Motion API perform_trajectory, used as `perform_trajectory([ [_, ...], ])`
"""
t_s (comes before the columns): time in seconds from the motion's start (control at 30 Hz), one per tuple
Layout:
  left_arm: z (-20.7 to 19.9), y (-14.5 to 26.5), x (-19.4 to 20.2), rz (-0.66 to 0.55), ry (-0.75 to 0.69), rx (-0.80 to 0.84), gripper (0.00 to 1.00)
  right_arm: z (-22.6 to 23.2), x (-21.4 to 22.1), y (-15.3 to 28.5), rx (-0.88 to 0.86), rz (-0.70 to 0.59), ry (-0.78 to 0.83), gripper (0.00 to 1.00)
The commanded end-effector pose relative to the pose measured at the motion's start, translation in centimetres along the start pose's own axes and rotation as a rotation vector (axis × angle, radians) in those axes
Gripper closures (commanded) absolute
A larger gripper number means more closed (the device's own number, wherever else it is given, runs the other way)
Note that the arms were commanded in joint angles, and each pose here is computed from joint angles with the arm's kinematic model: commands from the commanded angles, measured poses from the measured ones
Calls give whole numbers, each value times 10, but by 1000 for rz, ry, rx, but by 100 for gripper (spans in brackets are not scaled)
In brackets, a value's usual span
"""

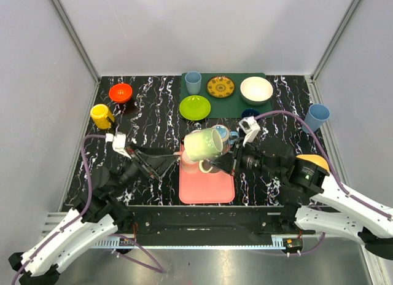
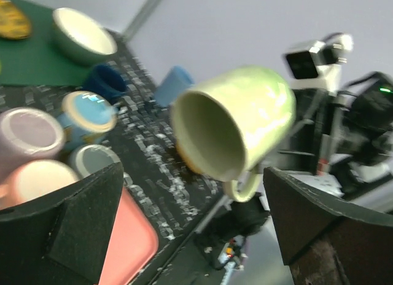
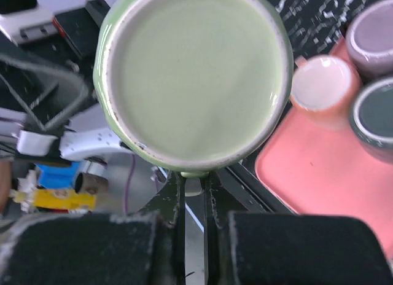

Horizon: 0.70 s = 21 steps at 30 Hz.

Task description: Turn the mug right side up

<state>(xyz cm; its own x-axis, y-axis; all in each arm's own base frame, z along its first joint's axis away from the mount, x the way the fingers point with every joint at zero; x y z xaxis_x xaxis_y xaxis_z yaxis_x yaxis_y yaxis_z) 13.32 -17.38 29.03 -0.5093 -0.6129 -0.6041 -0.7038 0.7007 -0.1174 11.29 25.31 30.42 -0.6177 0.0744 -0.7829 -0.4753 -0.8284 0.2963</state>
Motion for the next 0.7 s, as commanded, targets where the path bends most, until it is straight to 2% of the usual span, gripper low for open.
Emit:
perform_trajectory([
  [0.0, -73, 0, -7, 78, 59, 340, 1, 52, -77, 8, -258, -289, -56, 100],
  [0.17, -84, -8, 2, 128, 94, 445, 1, 49, -91, 1, -337, -346, -130, 100],
  [0.5, -77, -37, 4, 131, 73, 397, 1, 60, -92, -12, -446, -324, -130, 100],
  [0.67, -79, -51, 1, 128, 66, 396, 10, 65, -91, -17, -474, -292, -123, 100],
])
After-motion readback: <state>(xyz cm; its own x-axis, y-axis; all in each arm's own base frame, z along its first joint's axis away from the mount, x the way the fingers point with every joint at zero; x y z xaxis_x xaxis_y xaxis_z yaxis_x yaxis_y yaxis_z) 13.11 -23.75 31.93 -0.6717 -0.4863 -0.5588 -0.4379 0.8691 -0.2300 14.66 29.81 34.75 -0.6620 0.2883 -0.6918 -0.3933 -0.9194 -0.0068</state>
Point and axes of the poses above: each gripper's point midway between its finger pads, its own y axis back along the fingers, its own z axis along the line the jaws close on, x = y × z, the point moved 3 cm from there along y, back along the fingers, and after that the axes turned 8 degrees about y, right-handed, at the moved point
